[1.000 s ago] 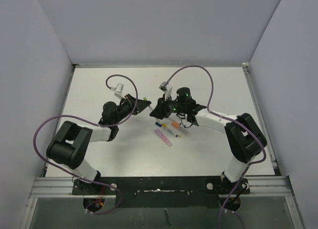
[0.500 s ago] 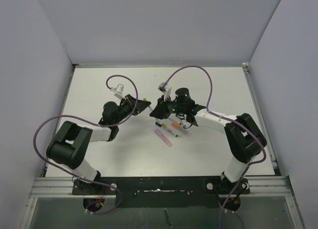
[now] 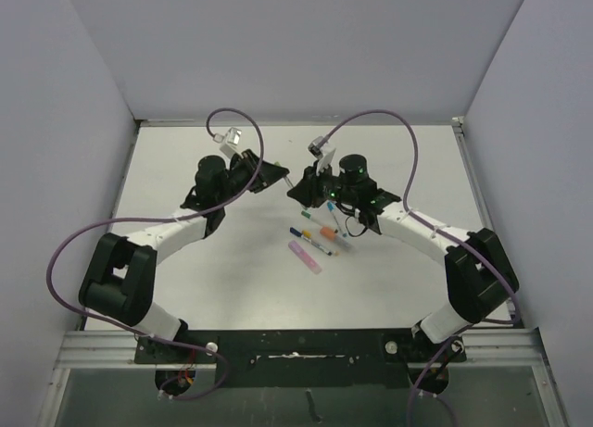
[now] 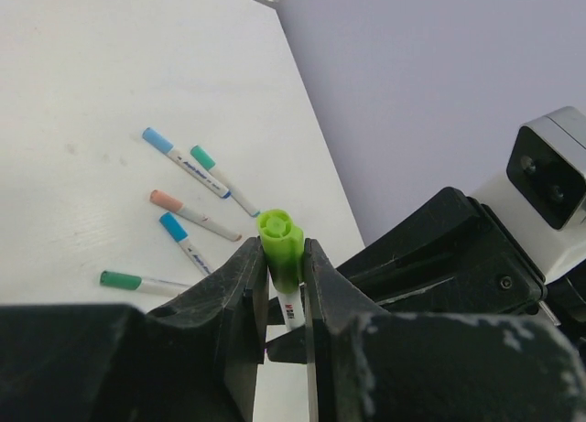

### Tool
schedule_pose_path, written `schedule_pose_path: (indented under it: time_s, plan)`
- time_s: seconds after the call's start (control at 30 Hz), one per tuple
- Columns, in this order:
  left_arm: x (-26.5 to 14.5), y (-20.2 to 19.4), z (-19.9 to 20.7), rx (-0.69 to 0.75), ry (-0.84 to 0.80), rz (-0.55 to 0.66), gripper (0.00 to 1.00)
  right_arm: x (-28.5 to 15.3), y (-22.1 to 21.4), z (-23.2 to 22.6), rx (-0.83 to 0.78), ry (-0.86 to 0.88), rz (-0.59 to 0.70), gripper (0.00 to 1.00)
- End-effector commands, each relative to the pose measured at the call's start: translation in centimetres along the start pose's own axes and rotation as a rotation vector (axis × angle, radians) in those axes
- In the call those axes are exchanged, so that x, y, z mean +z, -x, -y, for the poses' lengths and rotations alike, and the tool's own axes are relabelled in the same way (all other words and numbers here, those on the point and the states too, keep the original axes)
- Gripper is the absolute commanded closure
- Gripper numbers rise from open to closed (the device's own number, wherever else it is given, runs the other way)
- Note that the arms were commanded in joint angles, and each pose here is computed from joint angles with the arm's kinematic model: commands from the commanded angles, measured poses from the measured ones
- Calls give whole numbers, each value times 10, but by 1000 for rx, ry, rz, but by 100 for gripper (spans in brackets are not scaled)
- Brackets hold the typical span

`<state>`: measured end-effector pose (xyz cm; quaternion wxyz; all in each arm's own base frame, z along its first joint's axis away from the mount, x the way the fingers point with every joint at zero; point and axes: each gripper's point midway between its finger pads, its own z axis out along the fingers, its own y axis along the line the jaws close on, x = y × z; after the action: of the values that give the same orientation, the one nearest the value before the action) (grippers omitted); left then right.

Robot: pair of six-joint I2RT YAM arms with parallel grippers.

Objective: Open the pen caps

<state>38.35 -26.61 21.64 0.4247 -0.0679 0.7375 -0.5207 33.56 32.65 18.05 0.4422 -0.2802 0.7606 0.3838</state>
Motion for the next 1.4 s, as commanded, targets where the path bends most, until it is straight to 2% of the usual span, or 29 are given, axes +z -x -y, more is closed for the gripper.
schedule_pose_path:
  time_s: [0.0,0.43,0.73,0.87,1.0,1.1,1.37]
  plan:
    - [-14,119,-22,76,150,359,100,-27,-32,-17,45,35,-150,100]
    - [-25,159,-54,68,267,498,100,-21,-36,-12,66,93,-189,100]
    - [-32,169,-42,69,230,678,100,-2,-48,-13,123,151,-191,100]
    - [-32,176,-39,58,224,704,100,-2,-53,-12,130,152,-194,100]
    - [-23,180,-34,87,251,649,100,-10,-45,-8,121,115,-175,100]
    - [-17,171,-41,110,321,550,100,-22,-30,11,107,22,-157,100]
    - [-10,128,-98,147,493,231,100,-62,16,105,61,-341,-133,100]
